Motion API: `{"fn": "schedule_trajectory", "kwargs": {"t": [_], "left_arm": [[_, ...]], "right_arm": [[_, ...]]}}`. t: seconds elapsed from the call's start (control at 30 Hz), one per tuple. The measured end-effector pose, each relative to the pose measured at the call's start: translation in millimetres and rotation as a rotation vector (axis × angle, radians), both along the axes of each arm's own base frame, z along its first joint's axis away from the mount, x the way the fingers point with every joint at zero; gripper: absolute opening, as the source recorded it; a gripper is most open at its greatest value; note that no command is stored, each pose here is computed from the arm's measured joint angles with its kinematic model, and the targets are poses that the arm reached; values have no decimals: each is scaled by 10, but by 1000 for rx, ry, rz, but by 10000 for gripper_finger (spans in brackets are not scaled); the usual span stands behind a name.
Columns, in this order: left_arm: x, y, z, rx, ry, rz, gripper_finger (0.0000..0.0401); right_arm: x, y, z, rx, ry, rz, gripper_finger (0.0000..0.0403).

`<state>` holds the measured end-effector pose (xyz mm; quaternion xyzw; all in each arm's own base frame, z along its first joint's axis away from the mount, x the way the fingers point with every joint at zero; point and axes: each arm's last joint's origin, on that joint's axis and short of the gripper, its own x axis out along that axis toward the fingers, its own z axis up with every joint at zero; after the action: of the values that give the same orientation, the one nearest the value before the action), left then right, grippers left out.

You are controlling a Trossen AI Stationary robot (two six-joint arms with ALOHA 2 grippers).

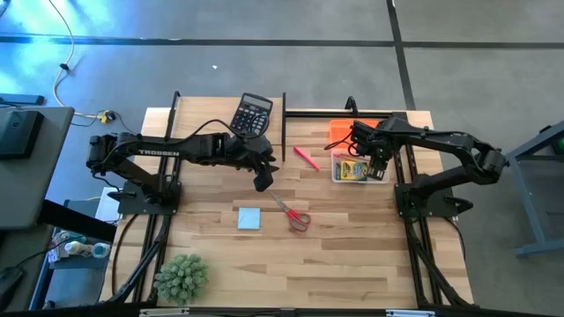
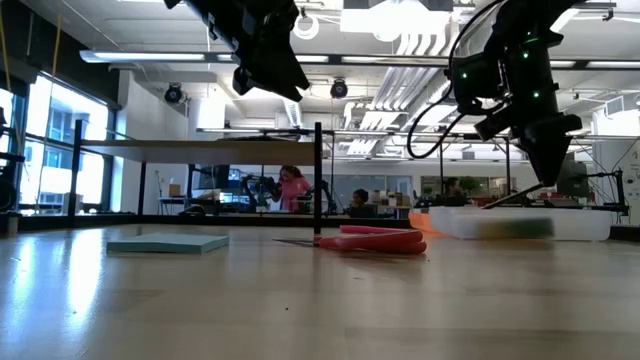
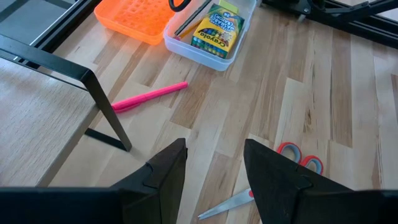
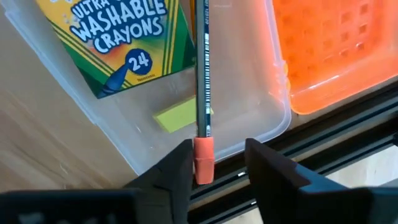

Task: Pack school essentials
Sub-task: Put the black pencil into the orange supply box, then put the pink pen into the orange supply box

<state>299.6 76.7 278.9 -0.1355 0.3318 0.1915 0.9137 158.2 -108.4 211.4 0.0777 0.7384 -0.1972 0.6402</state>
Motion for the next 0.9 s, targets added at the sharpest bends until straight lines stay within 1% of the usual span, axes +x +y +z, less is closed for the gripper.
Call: {"fn": "schedule_trajectory", "kwargs": {"t": [0.1, 0.23, 0.37, 0.47, 0.57, 0.8, 0.9], "left_arm": [[0, 0, 0, 0, 0, 0, 154], [0, 0, 0, 3, 1, 4, 154], [-2, 1, -2, 2, 3, 7, 154], [-8, 1, -8, -16, 6, 26, 154], [-25, 16, -22, -32, 20, 41, 154], [-118, 55, -98, -105, 114, 91, 154], [-145, 35, -123, -125, 150, 102, 154]], "right_arm": [[-6, -6, 3, -29, 14, -21, 151], [-23, -6, 25, -63, 21, -33, 157], [-36, 3, 59, -68, 9, -38, 158], [-2, -9, 160, -59, -28, -66, 158], [78, -31, 295, -26, -134, -106, 158], [392, -122, 567, 104, -581, -198, 158], [501, -149, 623, 122, -721, -240, 158]]}}
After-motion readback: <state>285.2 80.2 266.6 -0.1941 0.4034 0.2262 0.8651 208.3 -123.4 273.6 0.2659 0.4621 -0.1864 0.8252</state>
